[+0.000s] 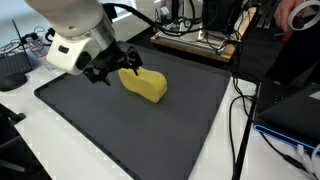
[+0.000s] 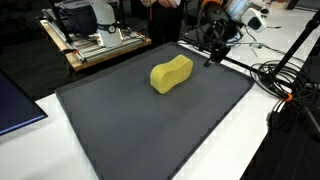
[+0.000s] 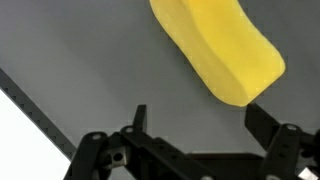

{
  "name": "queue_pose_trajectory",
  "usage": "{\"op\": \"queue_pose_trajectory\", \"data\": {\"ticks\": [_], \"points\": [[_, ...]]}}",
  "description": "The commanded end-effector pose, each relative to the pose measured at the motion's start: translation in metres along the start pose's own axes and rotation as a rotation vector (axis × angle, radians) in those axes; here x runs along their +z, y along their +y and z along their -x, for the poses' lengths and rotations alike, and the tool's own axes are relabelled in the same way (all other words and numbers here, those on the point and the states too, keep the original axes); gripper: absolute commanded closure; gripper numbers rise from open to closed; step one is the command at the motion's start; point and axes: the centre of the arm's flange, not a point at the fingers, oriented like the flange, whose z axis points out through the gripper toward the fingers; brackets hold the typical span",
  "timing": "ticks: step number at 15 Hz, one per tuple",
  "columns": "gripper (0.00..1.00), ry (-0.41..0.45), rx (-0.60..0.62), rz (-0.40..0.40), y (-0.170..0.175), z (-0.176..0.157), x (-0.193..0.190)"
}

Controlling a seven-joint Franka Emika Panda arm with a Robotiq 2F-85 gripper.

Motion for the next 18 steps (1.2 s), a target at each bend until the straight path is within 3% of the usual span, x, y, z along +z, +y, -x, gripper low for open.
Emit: {"op": "queue_pose_trajectory", "data": {"ticks": [1, 10, 18], "points": [[0.00, 0.008, -0.012, -0.044, 0.011, 0.019, -0.003], [0.00, -0.009, 0.066, -0.063, 0.019, 0.073, 0.009], [0.00, 0.011, 0.407, -0.130, -0.037, 0.131, 0.013]]}}
